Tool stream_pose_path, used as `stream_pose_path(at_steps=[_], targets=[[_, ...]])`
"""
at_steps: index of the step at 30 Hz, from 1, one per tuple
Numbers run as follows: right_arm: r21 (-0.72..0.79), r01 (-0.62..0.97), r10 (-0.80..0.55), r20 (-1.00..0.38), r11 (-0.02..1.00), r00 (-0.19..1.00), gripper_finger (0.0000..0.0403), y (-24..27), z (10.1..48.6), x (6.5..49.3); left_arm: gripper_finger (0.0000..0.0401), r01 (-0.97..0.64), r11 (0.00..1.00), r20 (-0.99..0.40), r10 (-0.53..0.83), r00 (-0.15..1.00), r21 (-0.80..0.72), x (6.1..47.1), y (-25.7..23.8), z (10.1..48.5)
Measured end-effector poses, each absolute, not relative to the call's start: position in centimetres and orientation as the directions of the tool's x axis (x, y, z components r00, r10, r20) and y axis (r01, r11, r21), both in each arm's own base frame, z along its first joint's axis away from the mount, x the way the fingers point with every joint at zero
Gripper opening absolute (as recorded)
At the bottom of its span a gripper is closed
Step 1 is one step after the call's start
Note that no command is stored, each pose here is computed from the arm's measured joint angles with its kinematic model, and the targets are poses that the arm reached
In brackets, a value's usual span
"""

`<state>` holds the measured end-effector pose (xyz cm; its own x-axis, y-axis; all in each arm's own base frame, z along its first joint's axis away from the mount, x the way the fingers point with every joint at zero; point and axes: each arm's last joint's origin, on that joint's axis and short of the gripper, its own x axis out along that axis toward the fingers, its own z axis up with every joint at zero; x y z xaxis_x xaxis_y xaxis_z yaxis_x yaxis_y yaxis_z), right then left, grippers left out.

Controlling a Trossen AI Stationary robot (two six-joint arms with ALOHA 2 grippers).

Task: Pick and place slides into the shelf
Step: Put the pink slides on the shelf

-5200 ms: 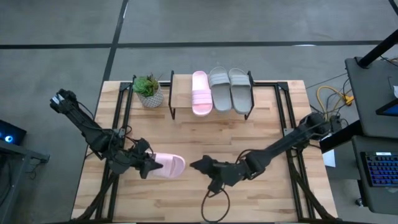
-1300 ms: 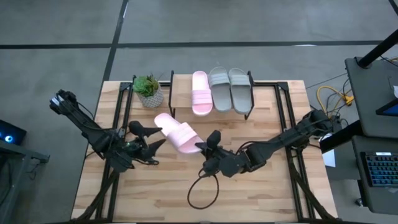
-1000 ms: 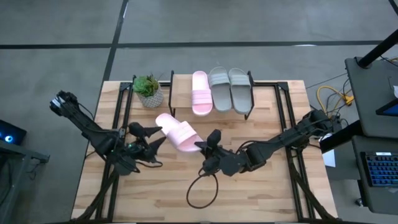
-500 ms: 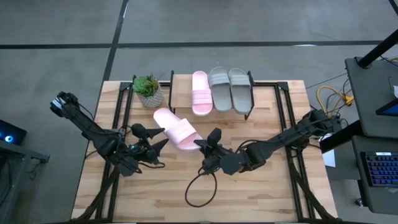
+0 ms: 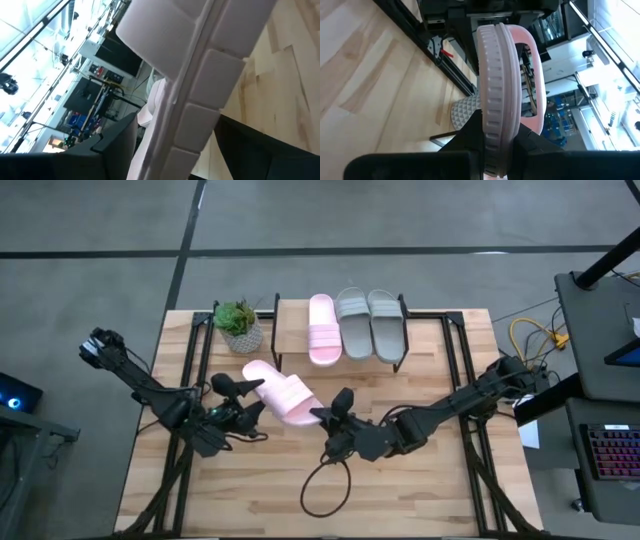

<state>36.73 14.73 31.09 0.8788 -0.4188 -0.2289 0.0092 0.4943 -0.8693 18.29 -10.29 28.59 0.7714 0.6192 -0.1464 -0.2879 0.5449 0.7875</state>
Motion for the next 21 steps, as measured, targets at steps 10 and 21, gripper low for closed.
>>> stream_pose_path(at_steps=[10,21], targets=[[-0.875,0.008,-0.422,-0.225,0.483,0.879,0.0029,14.72,31.13,36.75,0.0124,-0.302,0.546,-0.144,0.628,0.765,0.781,18.69,-10.21,28.54],[-0.874,0.013,-0.424,-0.223,0.487,0.878,0.0042,14.72,31.16,36.75,0.0056,-0.280,0.546,-0.153,0.617,0.772,0.790,18.72,-10.24,28.43]])
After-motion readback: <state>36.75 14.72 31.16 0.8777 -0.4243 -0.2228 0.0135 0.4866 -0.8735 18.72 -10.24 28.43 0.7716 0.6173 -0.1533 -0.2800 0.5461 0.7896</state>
